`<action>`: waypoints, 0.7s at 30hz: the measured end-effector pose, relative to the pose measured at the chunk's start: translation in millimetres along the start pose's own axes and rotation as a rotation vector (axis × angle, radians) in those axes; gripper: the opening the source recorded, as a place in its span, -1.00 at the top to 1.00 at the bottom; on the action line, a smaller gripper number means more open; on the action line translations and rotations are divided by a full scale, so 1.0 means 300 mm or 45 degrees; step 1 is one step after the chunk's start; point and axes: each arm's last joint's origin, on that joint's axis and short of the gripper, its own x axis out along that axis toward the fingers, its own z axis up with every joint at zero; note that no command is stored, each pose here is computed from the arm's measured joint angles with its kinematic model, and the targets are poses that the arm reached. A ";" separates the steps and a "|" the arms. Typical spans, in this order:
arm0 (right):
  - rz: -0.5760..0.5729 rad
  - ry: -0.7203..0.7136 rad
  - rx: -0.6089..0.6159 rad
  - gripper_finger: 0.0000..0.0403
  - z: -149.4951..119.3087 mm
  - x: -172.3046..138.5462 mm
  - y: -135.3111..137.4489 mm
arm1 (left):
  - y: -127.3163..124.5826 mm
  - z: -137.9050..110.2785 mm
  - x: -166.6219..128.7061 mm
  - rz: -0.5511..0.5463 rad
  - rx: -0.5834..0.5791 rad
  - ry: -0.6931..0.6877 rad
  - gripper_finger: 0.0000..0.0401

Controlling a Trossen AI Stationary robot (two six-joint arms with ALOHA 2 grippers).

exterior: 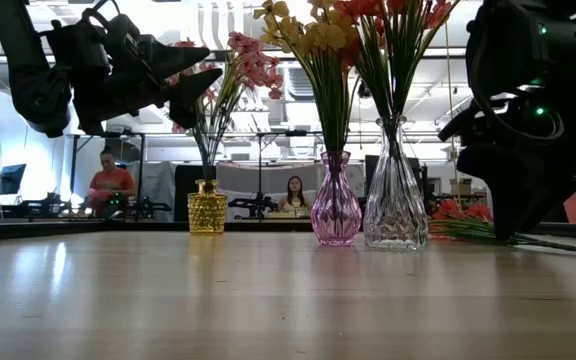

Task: Sort flowers into vase by color
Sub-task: Put the red flowers into the transparent vase

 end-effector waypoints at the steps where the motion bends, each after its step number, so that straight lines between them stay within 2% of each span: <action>1: 0.014 -0.013 0.007 -0.08 -0.002 0.006 0.001 | 0.000 0.000 0.000 0.000 0.000 0.000 0.14; 9: 0.068 -0.072 0.087 0.14 -0.024 0.055 -0.019 | 0.000 0.000 0.000 0.000 0.000 0.000 0.14; 12: 0.066 -0.084 0.114 0.30 -0.025 0.058 -0.021 | 0.000 0.000 0.000 0.000 0.000 0.000 0.14; 19: 0.046 -0.100 0.209 0.82 -0.026 0.062 -0.027 | 0.000 0.000 0.000 0.000 0.000 0.000 0.14; 21: 0.043 -0.105 0.230 0.90 -0.026 0.062 -0.029 | 0.000 0.000 0.000 0.000 0.000 0.000 0.14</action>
